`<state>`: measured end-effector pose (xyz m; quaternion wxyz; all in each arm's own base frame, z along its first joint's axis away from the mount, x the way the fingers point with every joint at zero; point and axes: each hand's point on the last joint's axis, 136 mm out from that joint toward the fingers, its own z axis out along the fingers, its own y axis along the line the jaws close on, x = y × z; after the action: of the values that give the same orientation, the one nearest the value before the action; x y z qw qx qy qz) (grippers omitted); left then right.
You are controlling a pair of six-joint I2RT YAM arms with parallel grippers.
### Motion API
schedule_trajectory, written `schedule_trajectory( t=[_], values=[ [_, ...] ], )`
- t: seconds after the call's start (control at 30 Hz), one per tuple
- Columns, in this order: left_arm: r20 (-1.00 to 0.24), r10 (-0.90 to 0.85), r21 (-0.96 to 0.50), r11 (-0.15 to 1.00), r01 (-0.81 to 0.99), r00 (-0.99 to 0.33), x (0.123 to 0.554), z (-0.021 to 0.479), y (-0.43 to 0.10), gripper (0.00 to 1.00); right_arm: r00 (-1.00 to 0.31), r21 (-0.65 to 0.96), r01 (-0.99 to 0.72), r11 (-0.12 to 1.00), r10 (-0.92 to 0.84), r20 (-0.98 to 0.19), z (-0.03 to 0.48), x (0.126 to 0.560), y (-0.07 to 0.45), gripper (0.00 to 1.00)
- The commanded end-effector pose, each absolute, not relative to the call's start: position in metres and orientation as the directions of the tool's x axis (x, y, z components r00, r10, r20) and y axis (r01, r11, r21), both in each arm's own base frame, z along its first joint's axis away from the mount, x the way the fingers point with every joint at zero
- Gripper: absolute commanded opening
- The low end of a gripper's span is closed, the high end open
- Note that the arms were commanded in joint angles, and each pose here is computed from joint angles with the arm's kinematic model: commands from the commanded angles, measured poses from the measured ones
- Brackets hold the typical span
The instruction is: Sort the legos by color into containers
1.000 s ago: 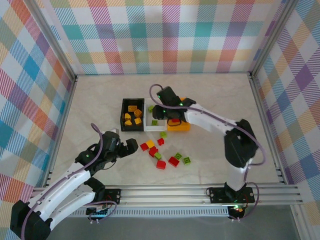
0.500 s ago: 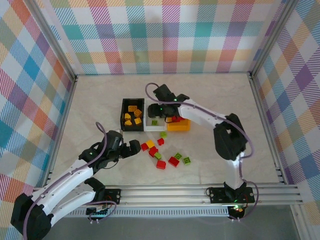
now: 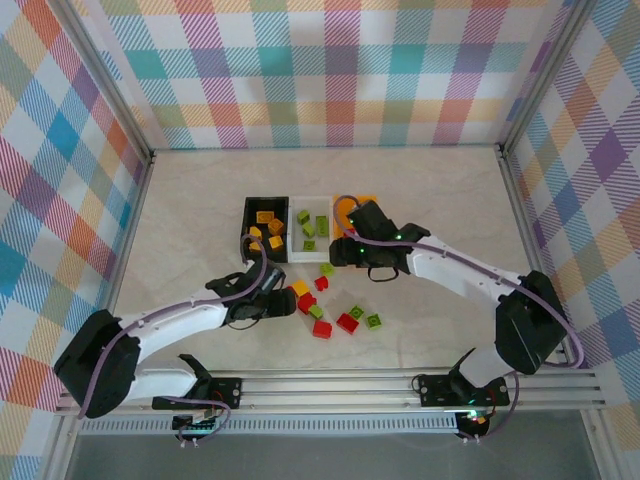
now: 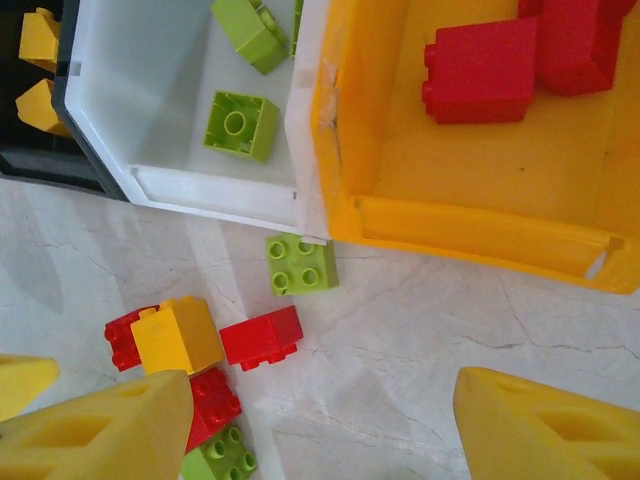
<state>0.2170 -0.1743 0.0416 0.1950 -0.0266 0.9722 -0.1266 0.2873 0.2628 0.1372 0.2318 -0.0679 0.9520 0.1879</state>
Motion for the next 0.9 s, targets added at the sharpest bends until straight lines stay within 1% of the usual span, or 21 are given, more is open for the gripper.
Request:
schedule_trajectory(
  t=[0.0,0.1,0.17,0.27,0.37,0.43,0.5,0.67,0.77,0.8,0.87],
  values=[
    [-0.452,-0.105,-0.227,0.974,0.0,-0.886,0.239,0.054,-0.176,0.69,-0.862,0.349,-0.213,0.913,-0.007,-0.507,0.154,0.288,0.261,0.7],
    [-0.467,-0.122,-0.214,0.977,-0.022,-0.876,0.246,0.052,-0.17,0.65,-0.858,0.343,-0.221,0.913,-0.015,-0.514,0.157,0.287,0.259,0.7],
    [-0.461,-0.137,-0.228,0.973,-0.032,-0.877,0.25,0.049,-0.17,0.65,-0.855,0.333,-0.221,0.917,-0.018,-0.519,0.157,0.287,0.257,0.71],
    [-0.449,-0.122,-0.208,0.978,-0.029,-0.885,0.252,0.043,-0.17,0.63,-0.855,0.326,-0.218,0.92,-0.019,-0.519,0.155,0.286,0.254,0.71],
    [-0.446,-0.123,-0.174,0.983,-0.049,-0.887,0.254,0.036,-0.165,0.59,-0.856,0.332,-0.214,0.919,-0.013,-0.518,0.154,0.284,0.253,0.71],
    [-0.444,-0.13,-0.15,0.986,-0.07,-0.887,0.251,0.033,-0.157,0.53,-0.854,0.337,-0.212,0.917,-0.006,-0.52,0.155,0.284,0.253,0.71],
    [-0.445,-0.134,-0.123,0.989,-0.088,-0.885,0.244,0.034,-0.146,0.52,-0.851,0.34,-0.213,0.916,-0.003,-0.525,0.155,0.284,0.252,0.71],
    [-0.457,-0.16,-0.066,0.987,-0.145,-0.875,0.227,0.045,-0.112,0.51,-0.845,0.348,-0.217,0.912,0.003,-0.535,0.157,0.284,0.252,0.71],
    [-0.458,-0.184,-0.098,0.983,-0.157,-0.87,0.223,0.055,-0.104,0.52,-0.842,0.349,-0.221,0.911,0.002,-0.539,0.157,0.284,0.252,0.71],
    [-0.466,-0.184,-0.117,0.982,-0.146,-0.866,0.224,0.06,-0.107,0.54,-0.842,0.349,-0.223,0.91,0.001,-0.54,0.157,0.284,0.253,0.71],
    [-0.478,-0.19,-0.186,0.976,-0.113,-0.858,0.23,0.07,-0.121,0.64,-0.841,0.351,-0.224,0.909,0.002,-0.541,0.157,0.284,0.252,0.71]
  ],
)
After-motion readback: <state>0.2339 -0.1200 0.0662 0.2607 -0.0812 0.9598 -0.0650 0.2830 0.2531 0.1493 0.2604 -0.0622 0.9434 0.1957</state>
